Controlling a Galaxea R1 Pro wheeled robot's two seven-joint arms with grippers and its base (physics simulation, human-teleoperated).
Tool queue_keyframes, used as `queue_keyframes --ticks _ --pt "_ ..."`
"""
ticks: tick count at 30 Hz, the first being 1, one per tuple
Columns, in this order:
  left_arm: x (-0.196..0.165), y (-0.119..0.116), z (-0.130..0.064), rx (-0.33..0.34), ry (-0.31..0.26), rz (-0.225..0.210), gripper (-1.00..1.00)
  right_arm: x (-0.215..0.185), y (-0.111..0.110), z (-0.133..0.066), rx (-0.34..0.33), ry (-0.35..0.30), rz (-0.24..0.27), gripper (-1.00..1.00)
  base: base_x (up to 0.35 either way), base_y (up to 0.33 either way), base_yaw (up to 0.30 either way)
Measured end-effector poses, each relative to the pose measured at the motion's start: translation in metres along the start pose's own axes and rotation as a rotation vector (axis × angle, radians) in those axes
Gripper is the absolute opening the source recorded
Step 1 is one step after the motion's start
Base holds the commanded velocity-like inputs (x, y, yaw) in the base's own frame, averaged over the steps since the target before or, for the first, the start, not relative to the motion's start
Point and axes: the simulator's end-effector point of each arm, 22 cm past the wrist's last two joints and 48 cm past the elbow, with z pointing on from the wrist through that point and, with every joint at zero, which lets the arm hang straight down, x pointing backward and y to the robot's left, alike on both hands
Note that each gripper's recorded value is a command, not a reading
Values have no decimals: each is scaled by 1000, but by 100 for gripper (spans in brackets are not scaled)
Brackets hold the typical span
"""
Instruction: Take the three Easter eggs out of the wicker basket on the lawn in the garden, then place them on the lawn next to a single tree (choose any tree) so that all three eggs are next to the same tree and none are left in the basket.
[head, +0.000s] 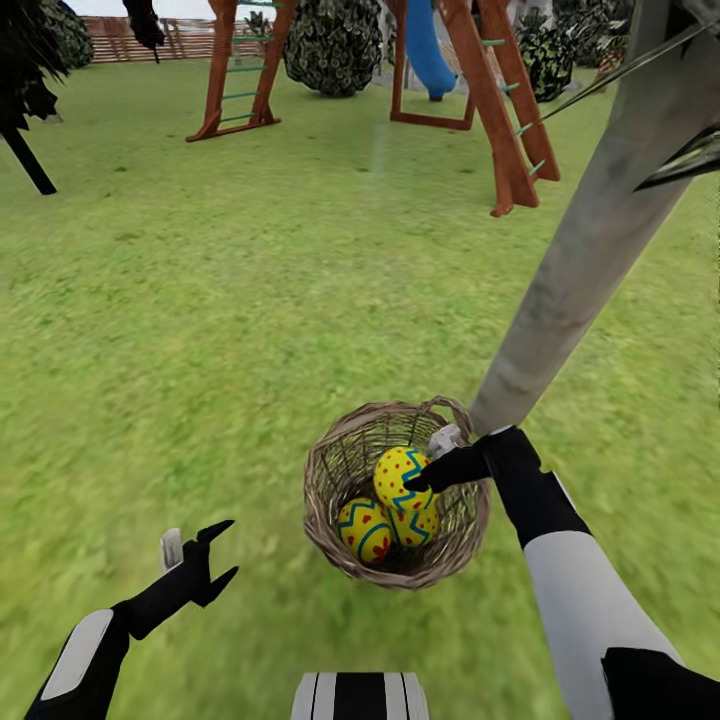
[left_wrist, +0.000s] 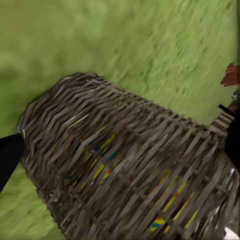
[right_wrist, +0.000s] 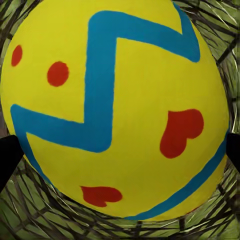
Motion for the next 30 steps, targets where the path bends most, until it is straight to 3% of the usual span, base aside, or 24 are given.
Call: queue_keyframes --ticks 4,17,30 --pt "2 -9 -2 15 1 7 100 9 4 1 -6 26 8 -100 0 0 0" --pt "7 -36 -10 60 3 32 100 1 9 -21 11 7 -5 -100 0 0 0" --pt "14 -63 -22 61 3 32 100 -7 14 -39 -2 32 10 -100 0 0 0"
